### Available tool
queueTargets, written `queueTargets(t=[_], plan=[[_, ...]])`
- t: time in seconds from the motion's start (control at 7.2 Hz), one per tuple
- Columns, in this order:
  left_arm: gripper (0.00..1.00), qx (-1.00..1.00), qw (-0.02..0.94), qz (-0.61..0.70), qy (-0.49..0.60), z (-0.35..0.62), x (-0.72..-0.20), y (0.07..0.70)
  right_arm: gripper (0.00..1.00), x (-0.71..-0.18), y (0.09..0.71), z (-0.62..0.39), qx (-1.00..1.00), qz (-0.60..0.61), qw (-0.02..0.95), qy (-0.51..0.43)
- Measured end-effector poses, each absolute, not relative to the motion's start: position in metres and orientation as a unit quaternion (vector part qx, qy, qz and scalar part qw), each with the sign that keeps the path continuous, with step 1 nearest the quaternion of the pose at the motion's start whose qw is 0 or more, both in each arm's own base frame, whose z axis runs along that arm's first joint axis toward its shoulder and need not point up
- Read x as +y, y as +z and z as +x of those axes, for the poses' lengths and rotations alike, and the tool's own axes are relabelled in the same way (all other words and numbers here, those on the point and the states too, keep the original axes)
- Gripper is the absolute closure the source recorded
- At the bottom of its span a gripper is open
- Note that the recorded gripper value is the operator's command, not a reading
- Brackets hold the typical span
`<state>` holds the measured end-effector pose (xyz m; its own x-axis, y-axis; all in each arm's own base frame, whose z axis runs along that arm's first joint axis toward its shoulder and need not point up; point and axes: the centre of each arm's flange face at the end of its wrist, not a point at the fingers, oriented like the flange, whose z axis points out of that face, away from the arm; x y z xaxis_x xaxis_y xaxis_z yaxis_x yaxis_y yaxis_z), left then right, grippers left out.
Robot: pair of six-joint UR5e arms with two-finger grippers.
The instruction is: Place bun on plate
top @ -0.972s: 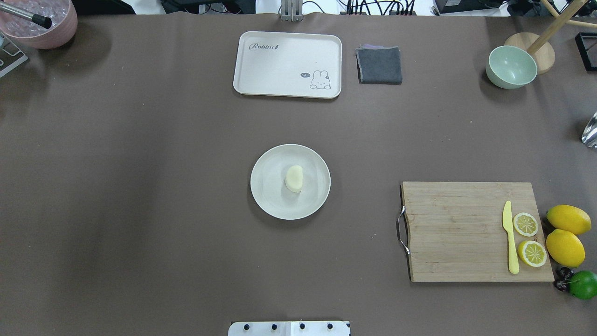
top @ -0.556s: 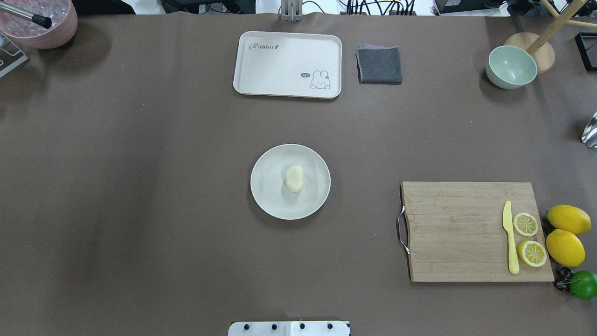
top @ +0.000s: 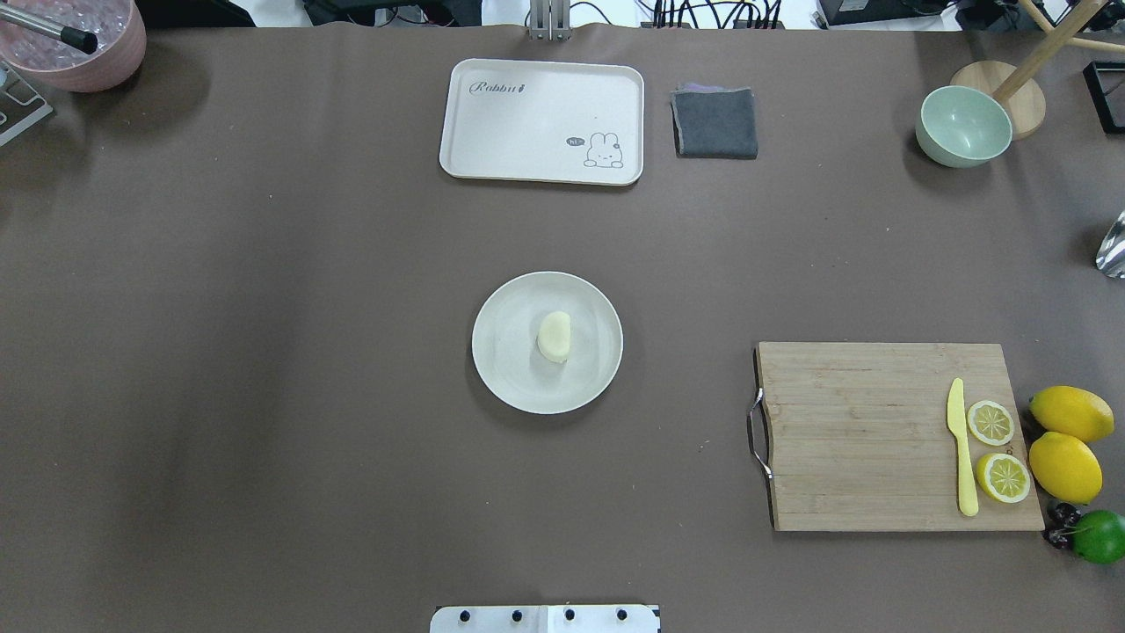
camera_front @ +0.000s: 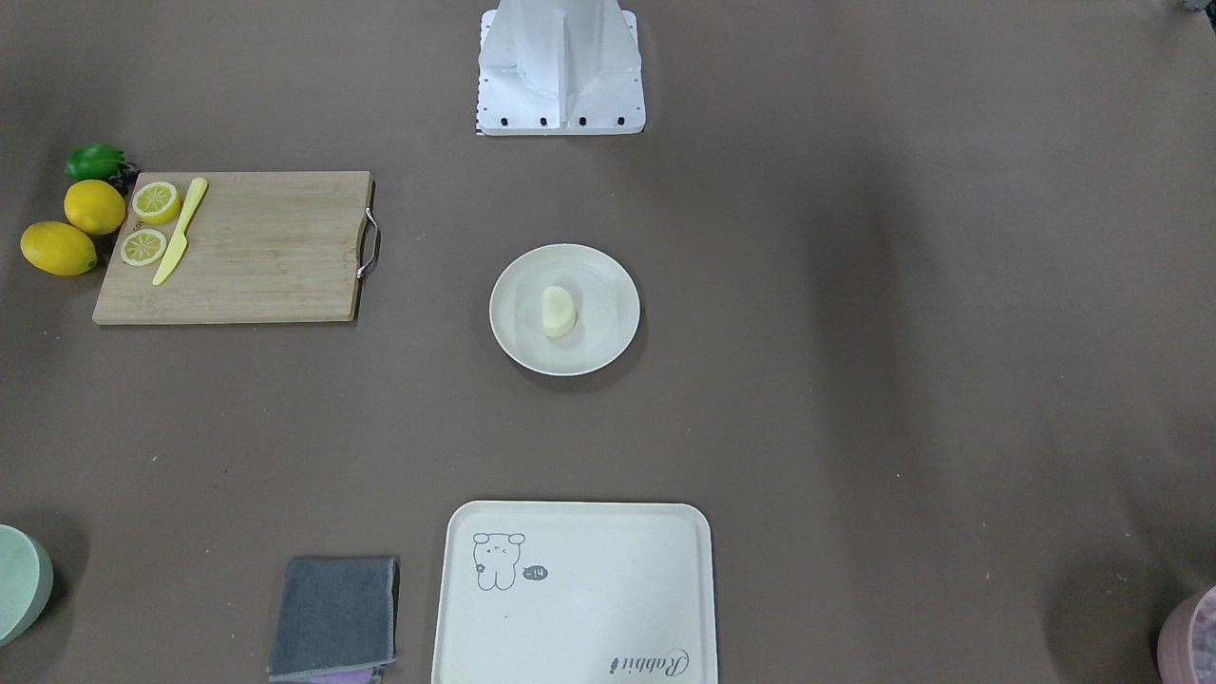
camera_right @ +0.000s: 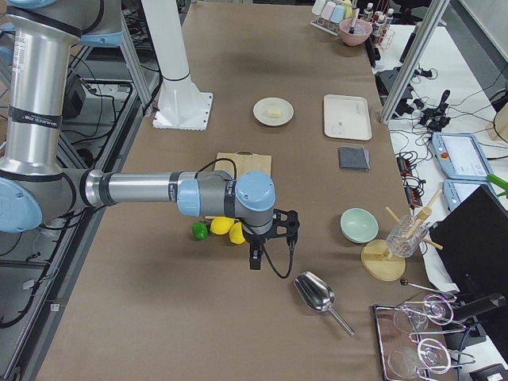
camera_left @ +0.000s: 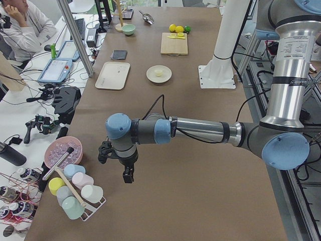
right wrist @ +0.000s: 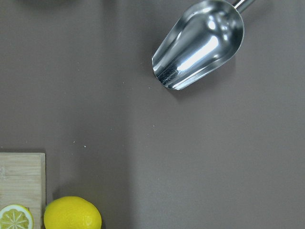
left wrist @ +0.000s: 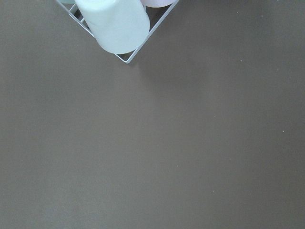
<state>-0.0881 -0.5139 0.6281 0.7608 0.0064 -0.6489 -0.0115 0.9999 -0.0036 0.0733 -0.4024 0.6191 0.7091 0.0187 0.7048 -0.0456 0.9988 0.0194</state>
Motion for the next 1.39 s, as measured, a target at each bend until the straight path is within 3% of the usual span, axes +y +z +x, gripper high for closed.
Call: queueTargets(t=[1.39], plan=[[0.02,0.346,0.938,-0.003,0.004,-0.0882,-0.5145,0.6269,0.00,-0.4028,0.6167,0.0733,-0.381,0.025,0.924,0.014]])
